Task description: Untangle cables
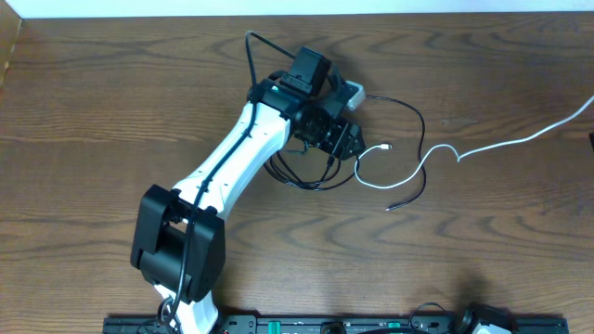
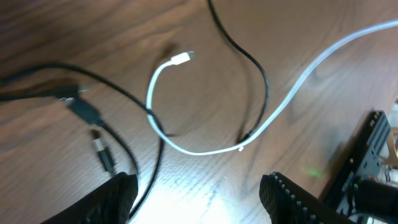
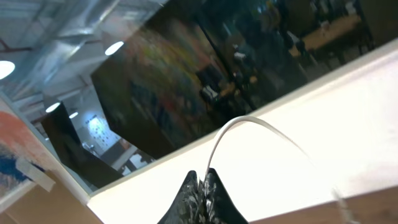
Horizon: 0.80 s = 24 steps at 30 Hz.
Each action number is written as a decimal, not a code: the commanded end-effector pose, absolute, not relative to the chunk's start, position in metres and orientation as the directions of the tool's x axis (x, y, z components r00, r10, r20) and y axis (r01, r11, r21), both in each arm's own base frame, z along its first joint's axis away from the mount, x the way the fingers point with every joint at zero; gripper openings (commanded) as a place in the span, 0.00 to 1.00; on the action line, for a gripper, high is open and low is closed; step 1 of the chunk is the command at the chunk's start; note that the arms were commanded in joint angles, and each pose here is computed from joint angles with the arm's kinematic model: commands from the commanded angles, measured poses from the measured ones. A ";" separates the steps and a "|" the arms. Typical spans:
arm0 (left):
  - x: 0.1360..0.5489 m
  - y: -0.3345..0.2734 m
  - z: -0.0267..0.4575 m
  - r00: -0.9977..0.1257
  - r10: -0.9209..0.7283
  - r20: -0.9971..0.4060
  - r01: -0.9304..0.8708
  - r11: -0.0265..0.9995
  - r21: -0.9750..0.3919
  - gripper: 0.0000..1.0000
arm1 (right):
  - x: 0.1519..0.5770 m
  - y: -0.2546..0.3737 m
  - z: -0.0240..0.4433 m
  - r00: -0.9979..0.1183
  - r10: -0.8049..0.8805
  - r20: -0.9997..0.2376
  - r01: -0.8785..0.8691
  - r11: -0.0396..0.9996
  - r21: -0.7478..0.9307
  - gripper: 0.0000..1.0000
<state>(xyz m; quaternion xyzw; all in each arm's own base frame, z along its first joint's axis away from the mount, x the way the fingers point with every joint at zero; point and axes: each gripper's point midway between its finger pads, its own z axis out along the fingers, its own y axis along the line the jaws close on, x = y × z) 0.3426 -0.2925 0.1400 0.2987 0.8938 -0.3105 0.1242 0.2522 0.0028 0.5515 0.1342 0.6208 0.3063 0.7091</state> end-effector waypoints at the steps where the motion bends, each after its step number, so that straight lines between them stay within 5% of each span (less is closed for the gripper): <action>1: 0.326 -0.310 0.138 -0.722 0.537 -0.436 0.691 0.548 -0.471 0.68 | 0.252 0.005 0.546 0.000 0.581 -0.814 -0.284 0.780 0.557 0.01; 11: 0.298 -0.338 0.125 -0.605 0.652 -0.457 0.791 0.428 -0.436 0.68 | 0.253 -0.010 0.529 -0.057 0.588 -0.807 -0.242 0.776 0.583 0.01; 18: 0.279 -0.365 0.108 -0.562 0.676 -0.477 0.796 0.285 -0.534 0.68 | 0.260 -0.014 0.519 -0.117 0.596 -0.795 -0.251 0.757 0.604 0.01; 24: 0.275 -0.378 0.083 -0.556 0.689 -0.464 0.787 0.259 -0.560 0.68 | 0.268 -0.013 0.512 -0.167 0.610 -0.774 -0.260 0.730 0.632 0.01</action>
